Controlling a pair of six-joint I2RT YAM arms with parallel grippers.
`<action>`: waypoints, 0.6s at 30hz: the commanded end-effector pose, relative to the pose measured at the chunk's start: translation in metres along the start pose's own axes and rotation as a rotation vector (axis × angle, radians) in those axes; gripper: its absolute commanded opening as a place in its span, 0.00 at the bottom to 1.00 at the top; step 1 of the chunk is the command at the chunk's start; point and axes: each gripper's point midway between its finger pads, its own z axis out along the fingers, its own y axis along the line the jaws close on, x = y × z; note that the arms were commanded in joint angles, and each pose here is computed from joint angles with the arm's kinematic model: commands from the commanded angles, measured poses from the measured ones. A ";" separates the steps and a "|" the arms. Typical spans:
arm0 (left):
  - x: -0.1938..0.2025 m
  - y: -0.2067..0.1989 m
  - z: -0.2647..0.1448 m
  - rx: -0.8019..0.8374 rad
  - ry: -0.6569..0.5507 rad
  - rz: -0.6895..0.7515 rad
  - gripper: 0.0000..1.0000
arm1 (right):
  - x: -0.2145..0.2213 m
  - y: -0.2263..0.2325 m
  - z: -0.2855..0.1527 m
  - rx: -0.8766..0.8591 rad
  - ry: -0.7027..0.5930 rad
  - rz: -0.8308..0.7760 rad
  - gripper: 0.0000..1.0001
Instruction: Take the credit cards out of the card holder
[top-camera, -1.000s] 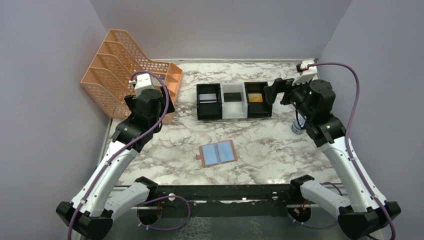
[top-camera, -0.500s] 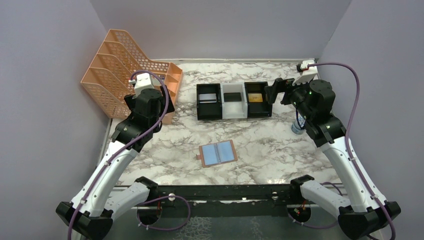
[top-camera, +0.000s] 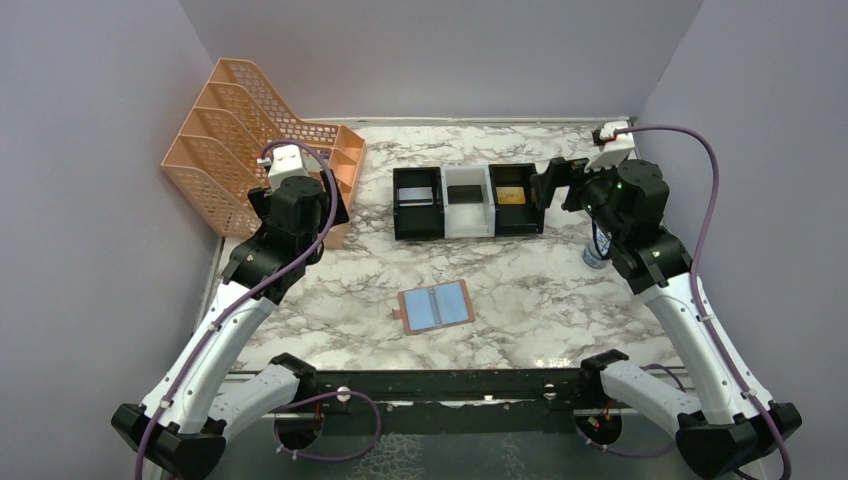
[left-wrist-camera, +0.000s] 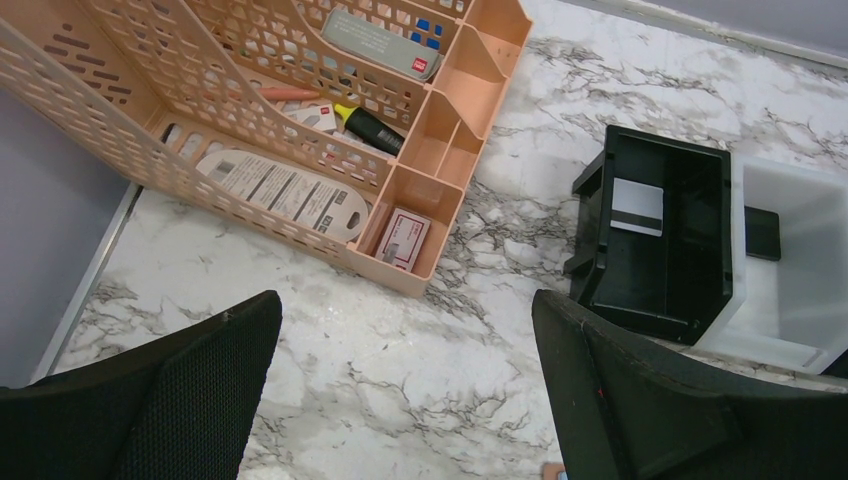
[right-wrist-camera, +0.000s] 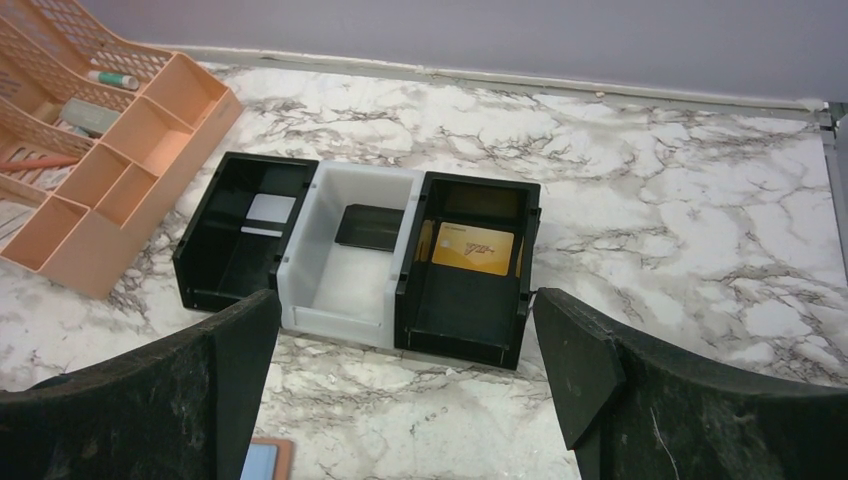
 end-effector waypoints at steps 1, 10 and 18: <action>-0.015 0.000 -0.005 0.007 -0.034 -0.005 0.99 | -0.012 -0.004 -0.002 0.026 -0.020 -0.012 1.00; -0.015 -0.001 -0.004 0.006 -0.031 0.002 0.99 | -0.010 -0.005 0.000 0.033 -0.015 -0.011 1.00; -0.014 -0.004 -0.004 0.021 -0.025 -0.005 0.99 | -0.010 -0.008 -0.002 0.052 -0.015 -0.015 1.00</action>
